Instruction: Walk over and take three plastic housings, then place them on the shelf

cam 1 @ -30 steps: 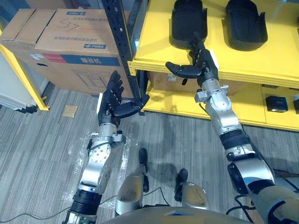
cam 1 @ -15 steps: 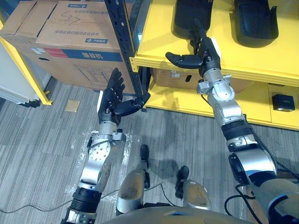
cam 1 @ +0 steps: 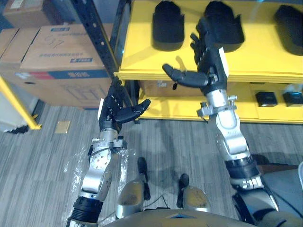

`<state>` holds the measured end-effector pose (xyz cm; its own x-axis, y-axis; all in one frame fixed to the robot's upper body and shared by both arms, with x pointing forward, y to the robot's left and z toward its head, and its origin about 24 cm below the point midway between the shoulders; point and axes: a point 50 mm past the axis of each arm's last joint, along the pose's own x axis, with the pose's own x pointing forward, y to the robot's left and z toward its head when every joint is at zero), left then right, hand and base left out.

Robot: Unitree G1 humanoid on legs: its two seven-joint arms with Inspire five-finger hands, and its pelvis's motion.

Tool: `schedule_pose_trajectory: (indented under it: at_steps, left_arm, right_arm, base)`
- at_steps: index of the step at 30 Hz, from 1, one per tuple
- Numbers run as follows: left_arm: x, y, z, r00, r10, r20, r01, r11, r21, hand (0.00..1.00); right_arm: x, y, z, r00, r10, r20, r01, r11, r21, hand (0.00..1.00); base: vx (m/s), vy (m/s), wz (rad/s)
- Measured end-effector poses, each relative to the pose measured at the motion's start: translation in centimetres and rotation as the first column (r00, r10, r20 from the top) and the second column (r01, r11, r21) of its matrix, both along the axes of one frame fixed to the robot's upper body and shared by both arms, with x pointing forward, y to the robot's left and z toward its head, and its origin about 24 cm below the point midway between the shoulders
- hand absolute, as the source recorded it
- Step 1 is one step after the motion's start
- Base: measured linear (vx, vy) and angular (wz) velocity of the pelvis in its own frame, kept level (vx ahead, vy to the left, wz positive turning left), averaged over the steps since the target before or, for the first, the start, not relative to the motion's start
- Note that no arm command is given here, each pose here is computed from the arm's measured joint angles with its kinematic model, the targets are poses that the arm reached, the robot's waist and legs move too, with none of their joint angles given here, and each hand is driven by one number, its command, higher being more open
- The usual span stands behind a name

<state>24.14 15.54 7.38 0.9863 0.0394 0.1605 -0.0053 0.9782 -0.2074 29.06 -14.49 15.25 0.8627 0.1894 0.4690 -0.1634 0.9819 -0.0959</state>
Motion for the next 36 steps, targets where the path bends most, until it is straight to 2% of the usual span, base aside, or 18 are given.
schedule_pose_trajectory:
  at_steps: [5,9,15,20,22,28,31,36]
  left_arm:
    - [-0.1,-0.1,-0.1,1.000,-0.006,-0.003,0.006,1.000,-0.006,1.00]
    - [-0.4,0.0,-0.5,1.000,-0.018,-0.014,0.018,1.000,-0.002,1.00]
    - [-1.1,0.1,-1.5,0.998,-0.020,-0.060,0.020,1.000,0.000,1.00]
    - [-1.3,-0.1,-1.8,0.997,-0.029,-0.072,0.029,1.000,-0.002,1.00]
    - [-1.3,-0.1,-1.8,0.997,-0.022,-0.073,0.022,1.000,-0.003,1.00]
    - [-1.4,-0.1,-1.8,0.997,-0.017,-0.072,0.016,1.000,-0.006,1.00]
    - [-1.5,-0.1,-1.9,0.997,-0.012,-0.077,0.011,1.000,-0.010,1.00]
    - [-1.6,0.1,-1.7,0.998,-0.005,-0.065,0.004,1.000,-0.016,1.00]
  right_arm:
    - [-0.9,-1.3,-2.2,0.995,-0.073,-0.071,0.066,0.993,-0.099,1.00]
    - [-0.8,-2.5,-2.4,0.980,-0.192,-0.046,0.170,0.938,-0.303,1.00]
    - [-0.4,-5.5,-2.9,0.931,-0.350,-0.101,0.304,0.899,-0.315,1.00]
    - [-1.5,-6.8,-5.1,0.902,-0.358,-0.240,0.320,0.929,-0.186,1.00]
    - [-2.3,-7.0,-6.1,0.888,-0.368,-0.276,0.362,0.929,-0.072,1.00]
    - [-4.5,-7.7,-6.7,0.883,-0.403,-0.239,0.447,0.878,0.172,1.00]
    - [-5.3,-8.0,-7.5,0.877,-0.402,-0.265,0.461,0.860,0.221,1.00]
    - [-7.1,-7.7,-9.3,0.892,-0.304,-0.335,0.406,0.864,0.298,1.00]
  base:
    - [0.06,-0.007,-0.17]
    - [0.01,-0.002,-0.01]
    - [0.00,0.028,-0.05]
    - [0.03,0.031,-0.10]
    - [0.06,0.013,-0.08]
    - [0.04,0.008,-0.04]
    - [0.00,0.021,-0.02]
    - [0.00,0.025,-0.03]
